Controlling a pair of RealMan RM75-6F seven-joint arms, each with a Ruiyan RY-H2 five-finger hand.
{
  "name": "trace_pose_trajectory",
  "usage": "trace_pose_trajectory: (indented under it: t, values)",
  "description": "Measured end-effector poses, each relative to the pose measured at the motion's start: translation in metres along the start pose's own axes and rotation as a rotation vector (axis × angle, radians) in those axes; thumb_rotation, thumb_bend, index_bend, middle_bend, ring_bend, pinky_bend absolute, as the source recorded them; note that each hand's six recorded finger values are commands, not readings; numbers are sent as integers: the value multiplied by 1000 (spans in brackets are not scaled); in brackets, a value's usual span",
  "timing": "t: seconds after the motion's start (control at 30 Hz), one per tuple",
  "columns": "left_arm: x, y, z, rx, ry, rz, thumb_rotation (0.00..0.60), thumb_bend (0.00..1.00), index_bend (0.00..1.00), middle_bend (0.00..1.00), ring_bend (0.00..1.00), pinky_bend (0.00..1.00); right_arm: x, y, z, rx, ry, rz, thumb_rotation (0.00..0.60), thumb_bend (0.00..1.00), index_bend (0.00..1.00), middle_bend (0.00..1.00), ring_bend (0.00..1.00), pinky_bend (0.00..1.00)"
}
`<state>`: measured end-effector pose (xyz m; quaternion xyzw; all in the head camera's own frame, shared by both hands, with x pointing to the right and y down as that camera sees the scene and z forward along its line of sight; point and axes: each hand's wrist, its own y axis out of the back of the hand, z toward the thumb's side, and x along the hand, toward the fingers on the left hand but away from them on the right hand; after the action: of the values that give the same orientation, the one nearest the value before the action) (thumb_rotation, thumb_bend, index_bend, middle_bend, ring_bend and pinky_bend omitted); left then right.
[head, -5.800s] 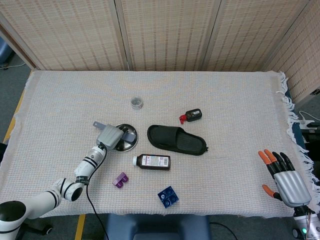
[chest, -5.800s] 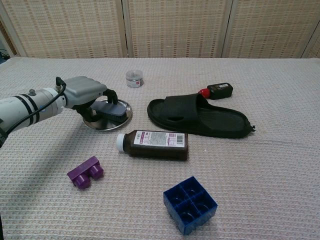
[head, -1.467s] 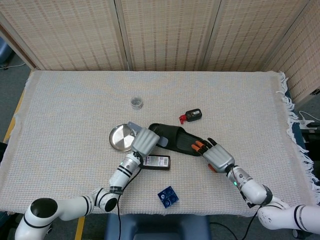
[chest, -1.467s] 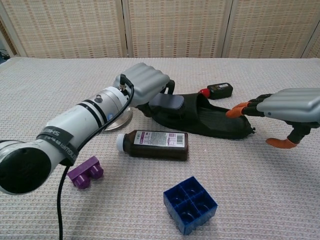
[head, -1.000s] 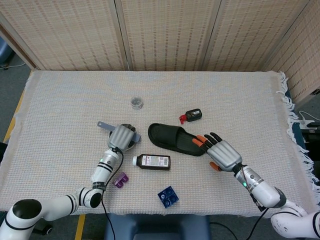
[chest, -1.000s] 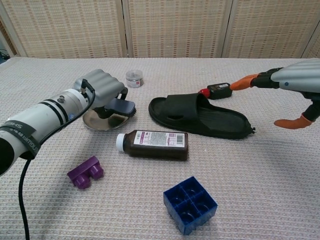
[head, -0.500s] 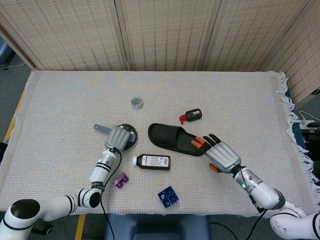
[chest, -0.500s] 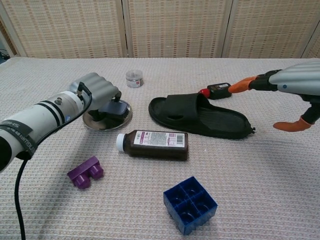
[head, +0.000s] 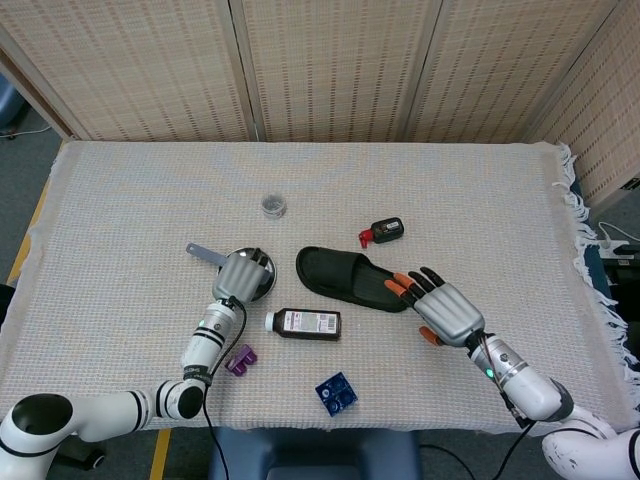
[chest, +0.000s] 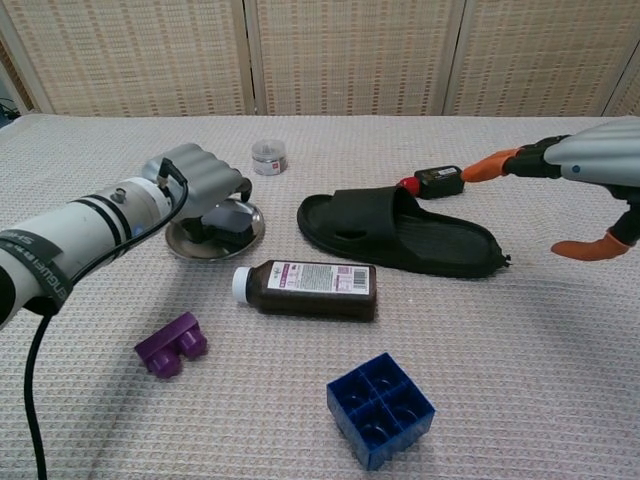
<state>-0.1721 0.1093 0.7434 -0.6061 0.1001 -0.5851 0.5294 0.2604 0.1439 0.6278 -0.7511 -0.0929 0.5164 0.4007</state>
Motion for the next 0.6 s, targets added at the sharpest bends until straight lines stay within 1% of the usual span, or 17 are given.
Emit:
trace_pose_trajectory:
  t: [0.07,0.1,0.17,0.2,0.23,0.27,0.3,0.33,0.37,0.4,0.43,0.5,0.53,0.6]
  values:
    - [-5,7,2,-18,-13,16,600,409,173,141,802,1000,2,1,-2,-3,-7,-10,600,295,0,0,0,0]
    - [-7,10,2,-27,-18,26,600,408,151,129,772,998,4,2,-3,-4,-11,-16,600,295,0,0,0,0]
    - [-15,19,1,-53,-29,54,600,405,102,92,645,931,9,4,-6,-8,-25,-35,600,295,0,0,0,0]
    - [-20,23,-1,-69,-34,68,600,405,64,56,487,806,13,5,-8,-9,-33,-45,600,295,0,0,0,0]
    - [-28,28,-3,-99,-45,86,600,406,35,27,332,659,17,5,-10,-10,-43,-58,600,295,0,0,0,0]
    - [-35,30,-6,-126,-54,99,600,408,14,9,199,524,24,5,-13,-11,-58,-76,600,295,0,0,0,0]
    - [-43,32,-9,-157,-63,112,600,406,6,4,135,453,30,5,-16,-11,-72,-92,600,295,0,0,0,0]
    - [-53,33,-16,-202,-70,128,600,401,0,2,61,358,37,4,-19,-13,-87,-110,600,295,0,0,0,0]
    - [-62,31,-22,-239,-73,139,600,398,0,2,36,318,48,2,-23,-15,-109,-136,600,295,0,0,0,0]
    - [-71,29,-28,-279,-75,149,600,393,0,1,10,255,56,0,-26,-17,-129,-157,600,295,0,0,0,0]
    - [-85,23,-39,-337,-75,162,600,389,0,1,1,211,66,-4,-30,-19,-150,-179,600,295,0,0,0,0]
    - [-110,10,-57,-432,-62,181,600,383,0,0,0,166,91,-15,-40,-25,-212,-226,600,295,0,0,0,0]
    - [-129,-2,-71,-498,-39,194,600,380,0,0,0,153,102,-22,-45,-29,-242,-244,600,295,0,0,0,0]
    - [-162,-22,-97,-597,23,218,600,377,0,0,0,141,130,-40,-56,-36,-317,-277,600,292,0,0,0,0]
